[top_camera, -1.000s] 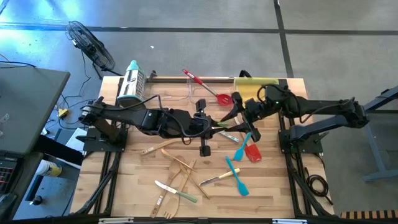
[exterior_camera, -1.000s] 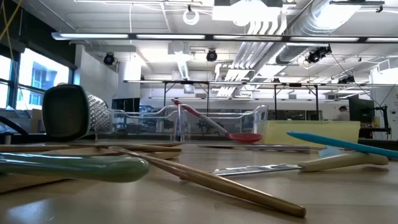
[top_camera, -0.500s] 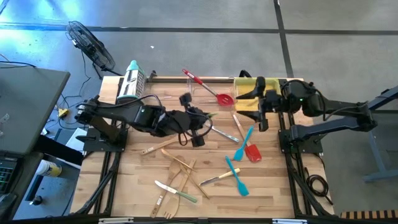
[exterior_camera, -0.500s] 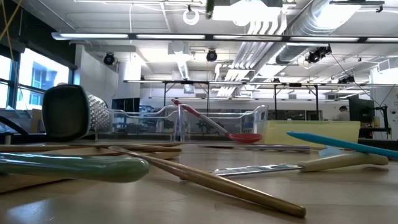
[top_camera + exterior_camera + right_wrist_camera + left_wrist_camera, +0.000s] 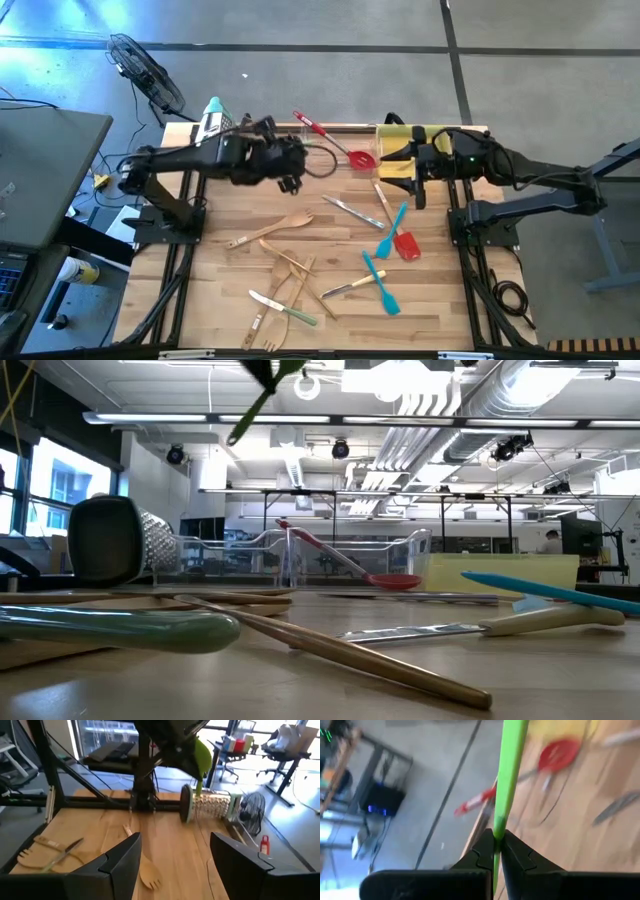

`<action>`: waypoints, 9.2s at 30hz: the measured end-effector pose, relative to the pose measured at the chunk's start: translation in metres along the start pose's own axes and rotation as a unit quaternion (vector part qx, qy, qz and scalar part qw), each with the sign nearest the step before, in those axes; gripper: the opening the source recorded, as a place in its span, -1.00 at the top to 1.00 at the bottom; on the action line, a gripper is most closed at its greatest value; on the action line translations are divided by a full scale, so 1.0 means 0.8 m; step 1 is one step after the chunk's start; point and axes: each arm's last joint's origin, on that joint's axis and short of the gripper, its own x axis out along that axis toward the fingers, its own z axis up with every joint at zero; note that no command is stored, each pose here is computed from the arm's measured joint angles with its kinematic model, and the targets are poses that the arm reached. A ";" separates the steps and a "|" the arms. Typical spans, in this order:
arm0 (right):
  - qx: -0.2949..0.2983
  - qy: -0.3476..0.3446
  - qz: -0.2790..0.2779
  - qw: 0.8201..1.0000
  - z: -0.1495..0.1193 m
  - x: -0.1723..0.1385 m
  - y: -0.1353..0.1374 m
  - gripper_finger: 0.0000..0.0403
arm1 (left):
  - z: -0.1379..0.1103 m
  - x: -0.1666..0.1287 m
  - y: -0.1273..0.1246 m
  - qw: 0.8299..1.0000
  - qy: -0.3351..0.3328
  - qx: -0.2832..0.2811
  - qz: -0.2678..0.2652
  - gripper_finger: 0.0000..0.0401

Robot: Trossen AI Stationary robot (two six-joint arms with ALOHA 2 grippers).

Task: Pick & Place Kitchen Items
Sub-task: Put the green spatula into the left transparent bin, then put the top brown serving spork into the right transparent bin

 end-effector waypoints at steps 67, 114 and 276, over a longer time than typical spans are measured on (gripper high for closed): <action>0.039 0.098 -0.079 0.991 -0.040 0.001 -0.105 -0.14 | -0.154 0.250 0.050 0.967 0.220 0.038 -0.125 0.97; 0.021 0.098 -0.082 0.992 -0.041 0.005 -0.108 -0.14 | -0.166 0.301 0.017 0.949 0.246 0.048 -0.192 0.86; 0.057 0.081 0.097 0.990 -0.046 0.016 -0.098 -0.14 | -0.247 0.063 -0.144 0.872 0.304 -0.097 -0.371 0.56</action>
